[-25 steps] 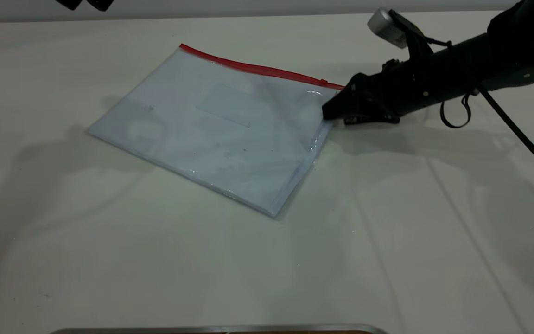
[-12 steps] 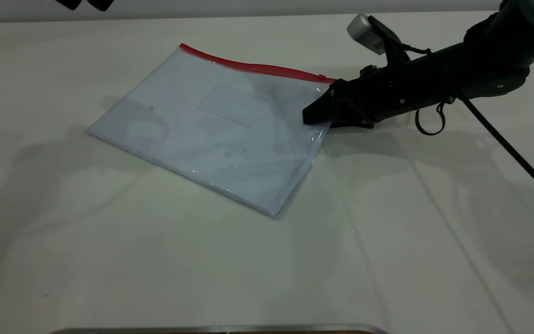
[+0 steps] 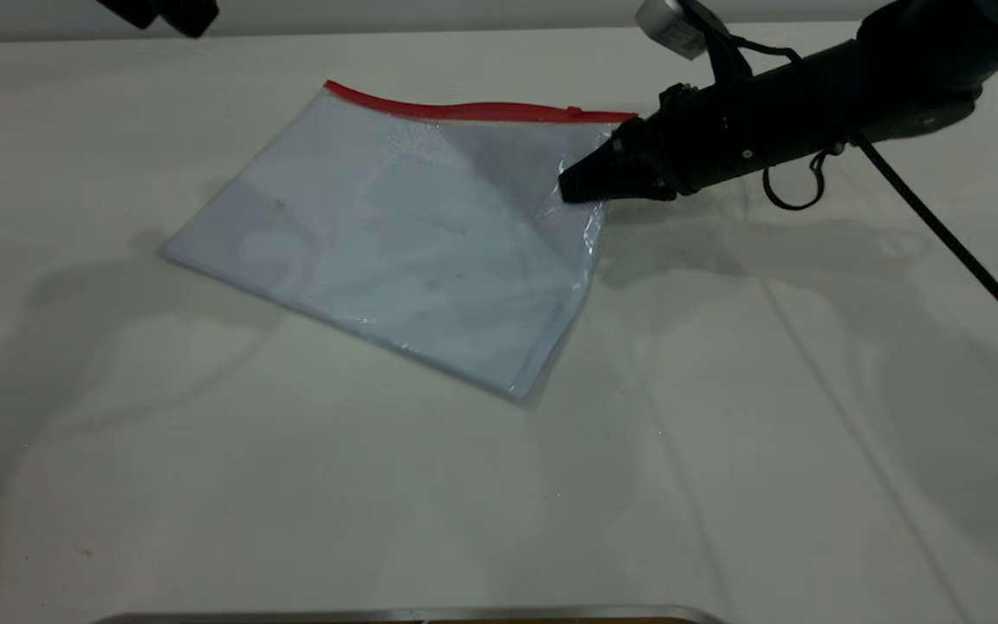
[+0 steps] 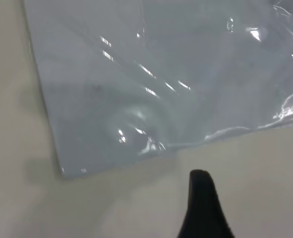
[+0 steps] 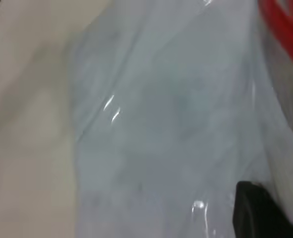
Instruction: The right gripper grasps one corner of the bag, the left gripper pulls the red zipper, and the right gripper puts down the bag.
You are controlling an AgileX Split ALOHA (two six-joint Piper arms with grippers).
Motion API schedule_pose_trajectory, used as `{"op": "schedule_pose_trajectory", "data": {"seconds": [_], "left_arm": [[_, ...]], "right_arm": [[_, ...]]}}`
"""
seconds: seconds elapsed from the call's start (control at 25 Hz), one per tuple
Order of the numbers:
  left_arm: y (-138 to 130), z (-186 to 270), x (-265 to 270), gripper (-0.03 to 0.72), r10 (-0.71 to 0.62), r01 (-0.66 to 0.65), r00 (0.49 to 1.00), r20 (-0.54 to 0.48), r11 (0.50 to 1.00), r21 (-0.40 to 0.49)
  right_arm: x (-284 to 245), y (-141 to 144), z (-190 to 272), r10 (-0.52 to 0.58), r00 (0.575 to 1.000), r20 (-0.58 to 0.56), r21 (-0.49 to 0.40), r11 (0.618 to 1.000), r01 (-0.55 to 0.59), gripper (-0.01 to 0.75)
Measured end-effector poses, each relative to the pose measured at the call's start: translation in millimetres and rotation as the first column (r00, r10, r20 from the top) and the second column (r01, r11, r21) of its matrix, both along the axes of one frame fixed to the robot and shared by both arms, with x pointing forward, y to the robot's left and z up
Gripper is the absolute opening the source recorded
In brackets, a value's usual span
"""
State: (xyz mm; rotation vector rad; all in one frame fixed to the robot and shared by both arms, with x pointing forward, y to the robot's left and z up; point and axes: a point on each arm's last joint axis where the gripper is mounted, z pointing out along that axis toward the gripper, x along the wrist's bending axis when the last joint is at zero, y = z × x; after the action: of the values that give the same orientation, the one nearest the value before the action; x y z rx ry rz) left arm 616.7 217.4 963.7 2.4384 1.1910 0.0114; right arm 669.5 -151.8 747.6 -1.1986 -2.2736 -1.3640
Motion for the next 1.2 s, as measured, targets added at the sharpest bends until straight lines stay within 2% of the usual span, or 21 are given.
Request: {"op": "schedule_pose_trajectory", "data": {"seconds": [0.08, 0.16, 0.28, 0.4, 0.52, 0.64, 0.84, 0.96, 1.2], "left_arm": [[-1.9, -6.7, 1.3, 0.565, -0.064, 0.064, 0.998, 0.008, 0.998, 0.005], [-6.8, -17.1, 2.2, 0.565, -0.133, 0.133, 0.991, 0.009, 0.991, 0.006], [-18.8, -34.4, 6.3, 0.565, -0.249, 0.249, 0.968, 0.018, 0.968, 0.005], [-35.6, -46.2, 15.6, 0.565, -0.346, 0.346, 0.937, 0.045, 0.938, 0.006], [-58.1, -53.0, 26.9, 0.565, -0.429, 0.43, 0.899, 0.087, 0.903, 0.008], [-83.5, -60.0, 36.7, 0.565, -0.502, 0.504, 0.858, 0.108, 0.864, 0.008], [-120.2, -65.5, 50.3, 0.565, -0.575, 0.58, 0.807, 0.133, 0.814, -0.004], [-131.8, -68.8, 58.5, 0.565, -0.587, 0.596, 0.795, 0.15, 0.803, -0.015], [-141.3, -71.3, 66.0, 0.565, -0.608, 0.627, 0.774, 0.179, 0.776, -0.076]], "right_arm": [[-3.9, -1.0, 5.3, 0.11, 0.994, 0.005, 0.002, 0.994, -0.11, 0.034], [-9.3, -1.2, 14.1, 0.239, 0.971, 0.011, -0.018, 0.971, -0.238, 0.034], [-12.0, -3.2, 31.5, 0.388, 0.922, -0.003, -0.065, 0.92, -0.388, 0.034], [-9.6, -5.7, 42.6, 0.475, 0.879, -0.051, -0.118, 0.871, -0.478, 0.034], [-2.6, -6.7, 48.3, 0.477, 0.877, -0.064, -0.154, 0.863, -0.481, 0.034], [4.1, -5.8, 52.1, 0.453, 0.89, -0.043, -0.166, 0.875, -0.454, 0.034], [15.2, -7.2, 49.7, 0.397, 0.917, 0.036, -0.239, 0.895, -0.378, 0.034], [19.1, -7.2, 49.6, 0.391, 0.917, 0.084, -0.257, 0.897, -0.359, 0.034], [22.5, -5.4, 50.8, 0.438, 0.879, 0.189, -0.282, 0.882, -0.378, 0.034]]}}
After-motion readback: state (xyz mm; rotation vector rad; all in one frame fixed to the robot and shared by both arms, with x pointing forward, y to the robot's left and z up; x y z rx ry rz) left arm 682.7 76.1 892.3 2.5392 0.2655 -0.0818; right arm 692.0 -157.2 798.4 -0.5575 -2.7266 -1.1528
